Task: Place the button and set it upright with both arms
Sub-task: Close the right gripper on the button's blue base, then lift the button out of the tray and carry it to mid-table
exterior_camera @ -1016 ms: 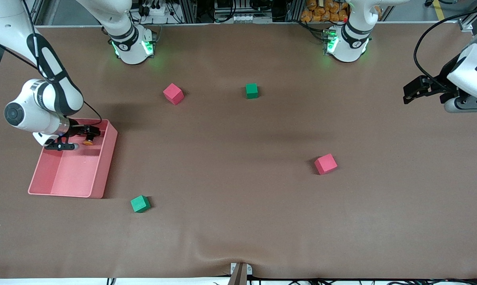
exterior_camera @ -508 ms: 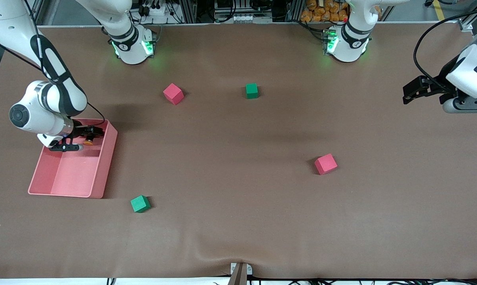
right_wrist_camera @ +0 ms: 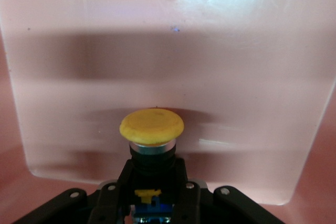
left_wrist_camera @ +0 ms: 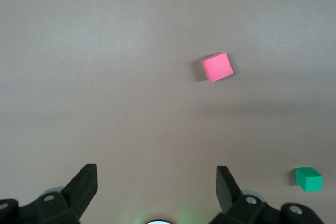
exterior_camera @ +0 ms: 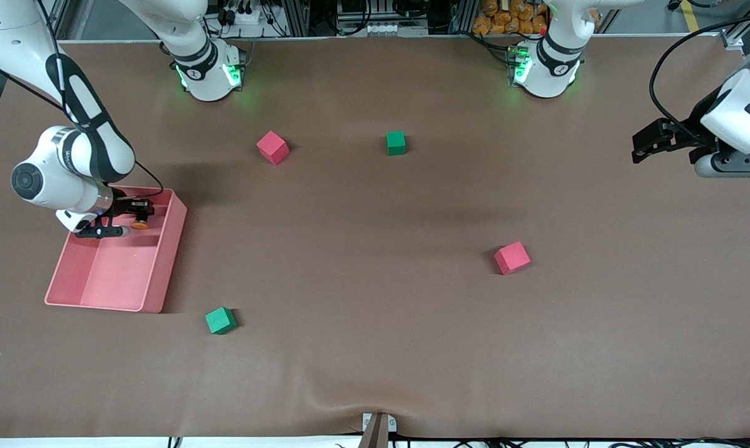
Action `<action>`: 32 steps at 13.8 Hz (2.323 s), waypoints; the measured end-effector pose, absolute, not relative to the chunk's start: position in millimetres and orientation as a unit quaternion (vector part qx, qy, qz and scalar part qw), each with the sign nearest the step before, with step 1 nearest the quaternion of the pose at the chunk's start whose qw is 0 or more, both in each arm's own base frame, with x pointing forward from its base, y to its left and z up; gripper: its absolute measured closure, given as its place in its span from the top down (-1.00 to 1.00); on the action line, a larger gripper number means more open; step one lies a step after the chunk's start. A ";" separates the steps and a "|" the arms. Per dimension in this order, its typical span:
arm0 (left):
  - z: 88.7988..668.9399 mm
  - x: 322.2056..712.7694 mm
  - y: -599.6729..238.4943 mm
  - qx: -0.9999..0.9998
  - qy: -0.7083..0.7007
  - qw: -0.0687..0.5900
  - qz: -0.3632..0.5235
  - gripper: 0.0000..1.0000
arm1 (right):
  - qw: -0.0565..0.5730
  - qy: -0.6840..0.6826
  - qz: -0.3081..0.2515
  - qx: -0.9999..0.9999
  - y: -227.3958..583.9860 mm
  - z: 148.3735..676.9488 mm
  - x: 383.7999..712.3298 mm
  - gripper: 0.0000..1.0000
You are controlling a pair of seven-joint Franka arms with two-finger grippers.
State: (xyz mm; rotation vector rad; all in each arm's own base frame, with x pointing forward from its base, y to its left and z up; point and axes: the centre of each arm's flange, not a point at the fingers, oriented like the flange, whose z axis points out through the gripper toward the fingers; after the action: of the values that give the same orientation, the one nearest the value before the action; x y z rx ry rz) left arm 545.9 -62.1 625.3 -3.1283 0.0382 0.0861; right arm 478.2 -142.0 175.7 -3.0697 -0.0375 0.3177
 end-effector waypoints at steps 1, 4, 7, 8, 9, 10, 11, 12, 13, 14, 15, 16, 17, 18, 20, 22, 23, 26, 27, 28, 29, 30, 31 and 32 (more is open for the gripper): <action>625.3 545.9 -62.2 -1.000 0.012 0.006 0.028 1.00 | 0.028 -0.012 0.103 -0.994 -142.0 175.7 478.2 -0.34; 625.2 545.9 -62.0 -1.000 0.012 0.006 0.028 1.00 | 0.028 -0.013 0.102 -0.994 -142.2 176.1 478.8 -0.34; 625.2 546.0 -61.3 -1.000 0.011 0.006 0.028 1.00 | 0.028 -0.033 0.100 -0.994 -145.9 189.1 493.6 -0.34; 625.2 546.0 -61.3 -1.000 0.011 0.006 0.028 1.00 | 0.029 -0.039 0.106 -0.993 -147.8 197.0 501.0 -0.34; 625.1 546.1 -61.1 -1.000 0.011 0.006 0.028 1.00 | 0.030 -0.044 0.108 -0.993 -149.0 206.0 509.5 -0.34; 625.0 546.2 -60.8 -1.000 0.011 0.006 0.028 1.00 | 0.029 -0.051 0.108 -0.992 -148.7 215.7 518.8 -0.34; 624.9 546.2 -60.6 -1.000 0.011 0.006 0.028 1.00 | 0.029 -0.061 0.108 -0.992 -146.7 225.0 527.6 -0.34; 624.9 546.3 -60.6 -1.000 0.011 0.006 0.028 1.00 | 0.028 -0.073 0.106 -0.991 -143.8 234.3 536.1 -0.34; 624.9 546.3 -60.7 -1.000 0.011 0.006 0.028 1.00 | 0.027 -0.089 0.103 -0.990 -141.7 244.2 544.7 -0.34; 624.8 546.3 -60.8 -1.000 0.011 0.006 0.028 1.00 | 0.026 -0.103 0.097 -0.990 -141.6 252.4 551.5 -0.34; 624.8 546.3 -60.9 -1.000 0.011 0.006 0.028 1.00 | 0.025 -0.119 0.090 -0.988 -142.2 260.1 557.4 -0.34; 624.6 546.4 -60.9 -1.000 0.011 0.006 0.028 1.00 | 0.024 -0.136 0.084 -0.987 -142.2 266.6 561.9 -0.34; 624.4 546.5 -60.8 -1.000 0.012 0.006 0.028 1.00 | 0.023 -0.158 0.079 -0.984 -139.8 274.1 566.6 -0.34; 624.1 546.6 -60.9 -1.000 0.012 0.006 0.029 1.00 | 0.022 -0.181 0.075 -0.980 -133.5 282.8 571.5 -0.34; 623.8 546.6 -61.2 -0.999 0.012 0.006 0.029 1.00 | 0.019 -0.227 0.071 -0.971 -109.9 305.6 583.1 -0.34; 623.6 546.6 -61.8 -0.999 0.013 0.006 0.030 1.00 | 0.016 -0.267 0.069 -0.961 -78.6 328.5 595.4 -0.34; 623.0 546.6 -61.9 -0.999 0.013 0.006 0.031 1.00 | 0.015 -0.284 0.071 -0.956 -60.4 340.1 601.3 -0.34; 617.2 547.6 -62.9 -0.999 0.014 0.007 0.040 1.00 | 0.012 -0.332 0.072 -0.940 1.3 369.9 614.7 -0.34; 615.9 548.1 -63.1 -0.999 0.014 0.007 0.042 1.00 | 0.010 -0.348 0.067 -0.935 24.1 377.1 617.5 -0.34; 615.3 548.3 -63.4 -0.999 0.015 0.007 0.042 1.00 | 0.012 -0.358 0.060 -0.932 45.8 382.5 619.0 -0.34; 615.2 548.3 -63.8 -0.999 0.015 0.007 0.042 1.00 | 0.017 -0.362 0.054 -0.930 67.3 387.0 619.4 -0.34; 615.2 548.2 -64.4 -0.999 0.015 0.007 0.042 1.00 | 0.023 -0.364 0.047 -0.930 90.3 391.5 618.9 -0.34; 615.2 548.2 -65.1 -0.999 0.016 0.007 0.042 1.00 | 0.025 -0.363 0.040 -0.931 113.5 396.6 618.8 -0.34; 615.1 548.2 -65.5 -0.999 0.016 0.007 0.043 1.00 | 0.024 -0.357 0.034 -0.933 136.7 400.9 619.4 -0.34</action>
State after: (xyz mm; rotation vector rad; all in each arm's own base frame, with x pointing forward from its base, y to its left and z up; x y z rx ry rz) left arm 548.2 -65.5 615.1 -3.1245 0.0513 0.1330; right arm 619.4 136.7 400.9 -2.8882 -1.1055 0.1042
